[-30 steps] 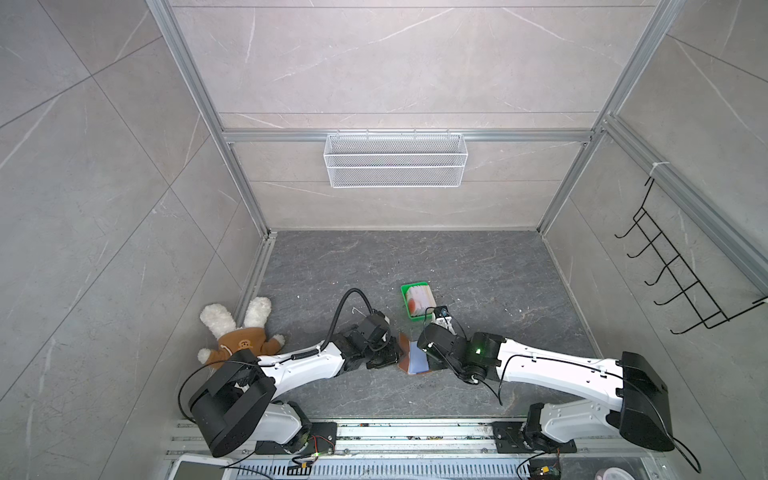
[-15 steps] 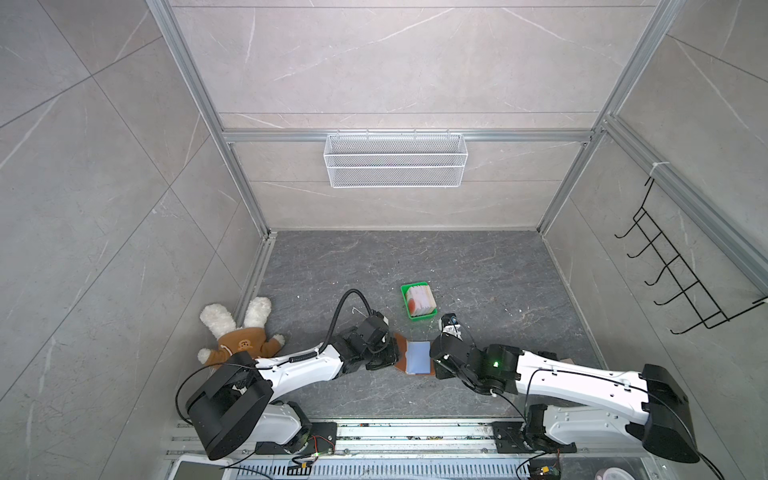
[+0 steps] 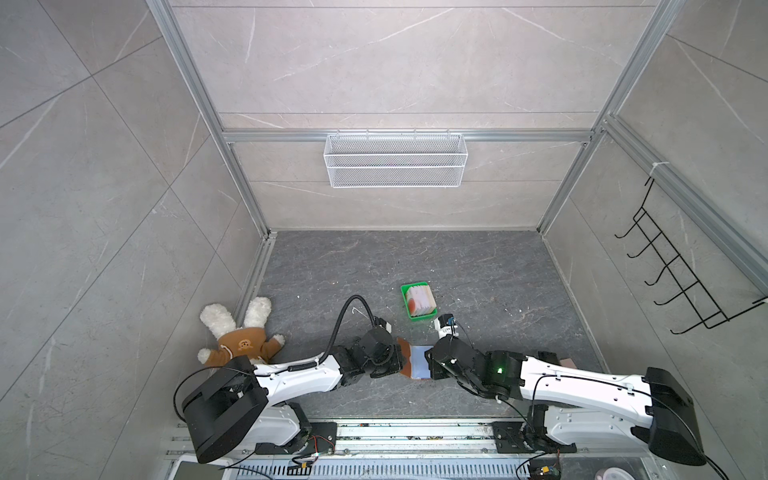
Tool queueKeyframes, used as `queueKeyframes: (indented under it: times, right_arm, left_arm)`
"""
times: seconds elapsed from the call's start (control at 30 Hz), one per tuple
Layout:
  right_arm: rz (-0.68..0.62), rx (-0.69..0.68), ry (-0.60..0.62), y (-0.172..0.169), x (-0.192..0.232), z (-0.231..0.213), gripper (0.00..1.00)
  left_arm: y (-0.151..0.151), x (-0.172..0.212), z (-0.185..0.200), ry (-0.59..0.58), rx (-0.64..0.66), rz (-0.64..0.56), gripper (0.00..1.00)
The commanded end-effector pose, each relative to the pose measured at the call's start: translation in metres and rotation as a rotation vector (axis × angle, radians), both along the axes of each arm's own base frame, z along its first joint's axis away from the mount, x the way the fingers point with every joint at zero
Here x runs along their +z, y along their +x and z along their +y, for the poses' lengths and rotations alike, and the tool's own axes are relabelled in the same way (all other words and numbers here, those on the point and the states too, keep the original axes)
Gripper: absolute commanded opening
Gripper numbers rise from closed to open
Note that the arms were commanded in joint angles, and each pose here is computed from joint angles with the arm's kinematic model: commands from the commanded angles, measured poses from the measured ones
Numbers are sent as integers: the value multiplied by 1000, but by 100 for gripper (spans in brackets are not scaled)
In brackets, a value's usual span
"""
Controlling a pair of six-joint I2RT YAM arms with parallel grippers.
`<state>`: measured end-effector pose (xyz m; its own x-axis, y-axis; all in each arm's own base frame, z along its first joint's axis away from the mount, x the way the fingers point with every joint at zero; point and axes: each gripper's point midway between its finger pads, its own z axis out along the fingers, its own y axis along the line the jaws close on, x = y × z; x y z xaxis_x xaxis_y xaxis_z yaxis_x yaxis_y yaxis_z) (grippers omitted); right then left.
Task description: Put the credit cards into the card holder
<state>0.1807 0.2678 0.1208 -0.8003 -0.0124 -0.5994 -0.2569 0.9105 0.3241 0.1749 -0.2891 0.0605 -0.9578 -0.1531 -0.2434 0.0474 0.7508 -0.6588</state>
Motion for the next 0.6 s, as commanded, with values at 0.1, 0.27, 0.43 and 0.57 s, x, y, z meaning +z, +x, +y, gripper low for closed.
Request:
queueKeyframes:
  times: [0.1, 0.27, 0.43, 0.57]
  right_arm:
    - [16, -17, 1, 10, -8, 18, 31]
    - [87, -34, 35, 16, -31, 22, 30]
    - [138, -5, 98, 19, -43, 34, 26]
    - [170, -25, 151, 26, -51, 39, 23]
  left_arm:
    - [5, 8, -1, -51, 18, -55, 10]
    - [0, 1, -2, -73, 9, -30, 14]
    - [-2, 5, -1, -71, -15, -52, 23]
    - [-6, 3, 3, -75, -11, -35, 29]
